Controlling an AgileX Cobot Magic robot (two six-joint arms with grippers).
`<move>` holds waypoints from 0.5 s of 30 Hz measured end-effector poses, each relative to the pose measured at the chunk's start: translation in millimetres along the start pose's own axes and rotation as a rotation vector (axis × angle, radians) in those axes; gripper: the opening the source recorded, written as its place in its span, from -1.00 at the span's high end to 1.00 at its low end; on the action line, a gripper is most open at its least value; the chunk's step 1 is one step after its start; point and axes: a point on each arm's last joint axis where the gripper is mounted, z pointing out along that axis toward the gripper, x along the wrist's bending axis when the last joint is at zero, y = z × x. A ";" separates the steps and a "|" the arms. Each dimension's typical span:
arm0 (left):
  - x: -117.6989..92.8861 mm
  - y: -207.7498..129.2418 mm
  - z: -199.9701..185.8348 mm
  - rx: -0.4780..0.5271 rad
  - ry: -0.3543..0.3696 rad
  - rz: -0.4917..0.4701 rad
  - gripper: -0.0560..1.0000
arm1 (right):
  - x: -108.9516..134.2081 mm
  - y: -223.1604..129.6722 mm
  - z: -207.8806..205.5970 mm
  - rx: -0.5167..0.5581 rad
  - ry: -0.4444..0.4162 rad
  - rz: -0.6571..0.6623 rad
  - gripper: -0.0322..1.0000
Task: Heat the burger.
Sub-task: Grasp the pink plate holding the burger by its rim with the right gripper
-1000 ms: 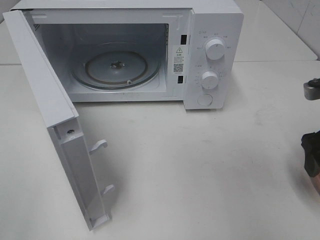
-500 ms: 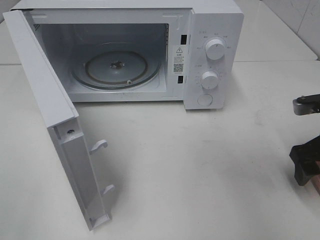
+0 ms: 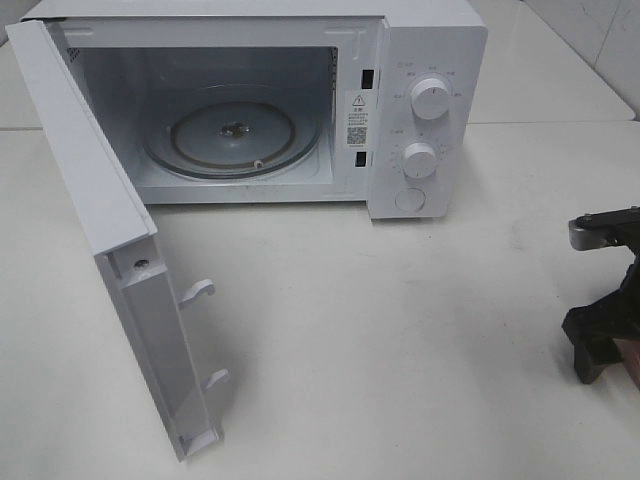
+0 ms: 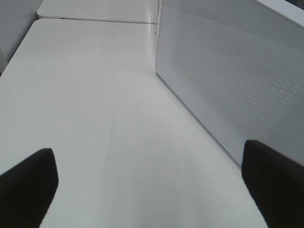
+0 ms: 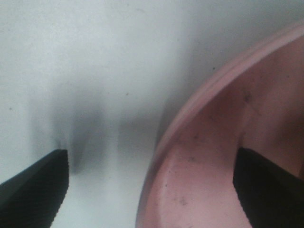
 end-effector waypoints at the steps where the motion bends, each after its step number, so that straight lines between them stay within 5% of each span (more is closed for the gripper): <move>1: 0.0 0.0 0.0 0.000 0.000 0.000 -0.99 | -0.2 1.1 0.0 -0.012 -0.002 -0.003 -0.78; 15: 0.0 0.0 0.0 0.000 0.000 0.000 -0.99 | 0.7 -3.6 3.5 -0.006 -0.001 -0.007 -0.71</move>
